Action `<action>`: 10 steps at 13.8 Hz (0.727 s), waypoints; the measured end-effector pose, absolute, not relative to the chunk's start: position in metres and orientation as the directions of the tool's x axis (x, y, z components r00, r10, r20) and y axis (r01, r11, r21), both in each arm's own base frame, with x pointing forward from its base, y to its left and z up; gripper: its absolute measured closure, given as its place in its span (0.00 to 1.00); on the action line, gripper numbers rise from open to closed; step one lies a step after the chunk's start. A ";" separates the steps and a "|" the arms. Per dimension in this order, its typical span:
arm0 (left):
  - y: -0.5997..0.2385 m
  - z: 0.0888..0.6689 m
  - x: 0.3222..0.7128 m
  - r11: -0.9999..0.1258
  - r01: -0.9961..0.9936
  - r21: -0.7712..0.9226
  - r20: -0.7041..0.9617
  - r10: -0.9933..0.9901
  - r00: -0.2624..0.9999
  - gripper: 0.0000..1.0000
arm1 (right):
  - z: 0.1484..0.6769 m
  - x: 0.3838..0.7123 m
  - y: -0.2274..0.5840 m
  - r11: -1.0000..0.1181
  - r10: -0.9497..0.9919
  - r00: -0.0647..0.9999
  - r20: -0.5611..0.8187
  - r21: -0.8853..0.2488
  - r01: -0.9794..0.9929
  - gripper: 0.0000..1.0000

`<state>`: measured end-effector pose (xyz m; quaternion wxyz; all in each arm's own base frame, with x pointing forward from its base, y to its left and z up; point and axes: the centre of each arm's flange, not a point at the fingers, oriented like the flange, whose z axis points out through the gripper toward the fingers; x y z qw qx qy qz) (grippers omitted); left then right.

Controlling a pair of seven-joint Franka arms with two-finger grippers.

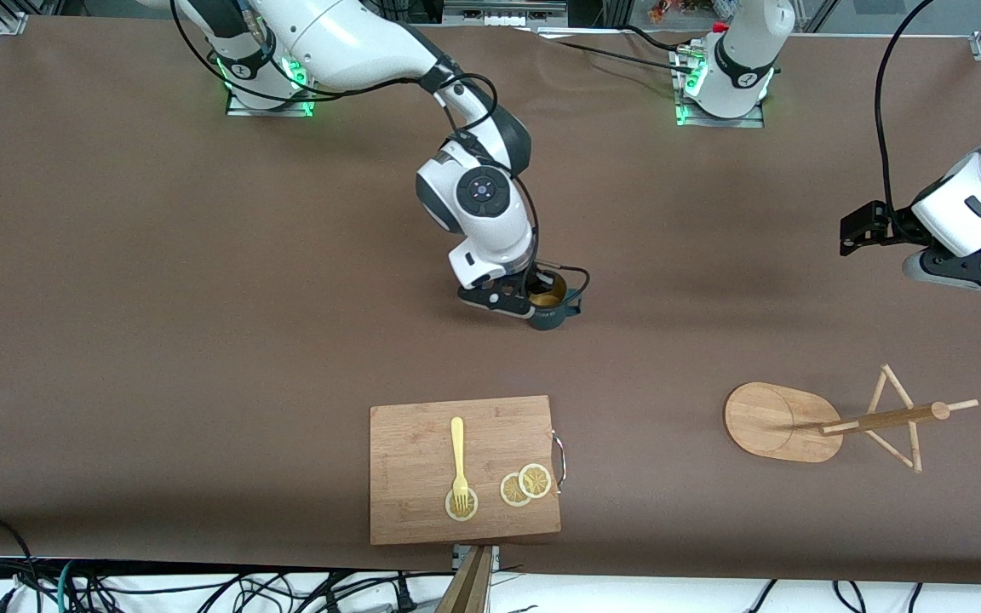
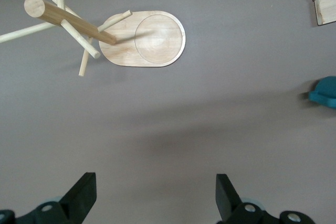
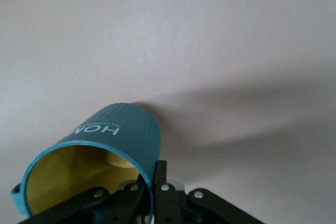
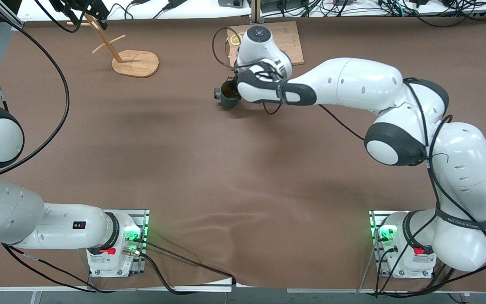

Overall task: Pass cup and hang on rack
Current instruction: 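Carry the mug to mid-table with the right gripper and set it down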

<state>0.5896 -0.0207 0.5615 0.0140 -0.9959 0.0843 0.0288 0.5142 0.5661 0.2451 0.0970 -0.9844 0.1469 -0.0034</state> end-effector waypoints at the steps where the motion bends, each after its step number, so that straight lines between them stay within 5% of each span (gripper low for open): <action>1: -0.021 0.562 0.590 -0.985 -0.169 -0.023 -0.060 -0.167 0.984 0.00 | 0.242 0.509 0.572 -0.941 -0.279 0.960 -0.022 -0.191 -0.278 0.96; 10: -0.023 0.561 0.590 -0.985 -0.172 -0.023 -0.060 -0.170 0.984 0.00 | 0.232 0.480 0.605 -0.957 -0.216 0.976 -0.019 -0.195 -0.216 0.93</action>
